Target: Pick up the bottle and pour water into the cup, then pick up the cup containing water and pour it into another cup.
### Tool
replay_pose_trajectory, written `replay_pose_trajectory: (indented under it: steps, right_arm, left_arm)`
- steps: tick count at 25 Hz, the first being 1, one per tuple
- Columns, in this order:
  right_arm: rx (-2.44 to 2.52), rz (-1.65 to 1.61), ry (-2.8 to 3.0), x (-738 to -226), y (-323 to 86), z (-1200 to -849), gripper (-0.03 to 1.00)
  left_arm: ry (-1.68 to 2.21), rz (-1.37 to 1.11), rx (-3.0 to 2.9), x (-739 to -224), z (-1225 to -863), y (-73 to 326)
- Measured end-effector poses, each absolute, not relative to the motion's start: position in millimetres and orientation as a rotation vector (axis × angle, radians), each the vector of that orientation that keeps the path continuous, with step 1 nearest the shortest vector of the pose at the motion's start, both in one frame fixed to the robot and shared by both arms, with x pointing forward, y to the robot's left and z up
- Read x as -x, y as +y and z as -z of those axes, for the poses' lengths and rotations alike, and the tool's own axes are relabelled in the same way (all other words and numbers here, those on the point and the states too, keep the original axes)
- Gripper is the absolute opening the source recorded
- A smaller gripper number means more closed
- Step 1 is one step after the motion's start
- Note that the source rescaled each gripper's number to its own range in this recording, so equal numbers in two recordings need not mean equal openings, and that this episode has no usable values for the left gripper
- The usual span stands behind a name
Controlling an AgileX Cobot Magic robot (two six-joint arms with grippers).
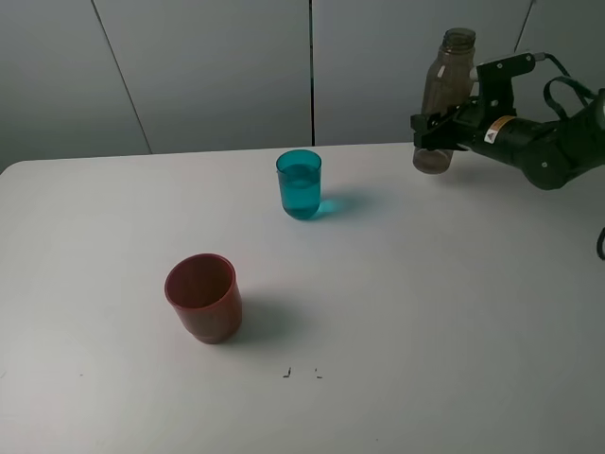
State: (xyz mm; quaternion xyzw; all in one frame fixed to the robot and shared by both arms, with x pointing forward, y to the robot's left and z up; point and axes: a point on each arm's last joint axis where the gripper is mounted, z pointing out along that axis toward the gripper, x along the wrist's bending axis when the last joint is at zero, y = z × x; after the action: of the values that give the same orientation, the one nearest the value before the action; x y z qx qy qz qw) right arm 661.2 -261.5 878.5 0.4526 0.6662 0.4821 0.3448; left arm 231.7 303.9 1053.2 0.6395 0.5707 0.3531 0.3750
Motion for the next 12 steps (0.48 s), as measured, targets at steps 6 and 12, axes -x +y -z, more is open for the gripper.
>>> replay_pose_trajectory:
  steps: [6,12]
  right_arm:
    - [-1.179,-1.244,1.741,-664.5,-261.4,-867.9,0.0]
    - [-1.196,-1.226,1.764,-664.7,-261.6,-852.8,0.0]
  left_arm:
    - [1.461,-0.904,-1.637,-231.7,-1053.2,303.9]
    - [1.461,-0.904,-1.637,-231.7,-1053.2,303.9]
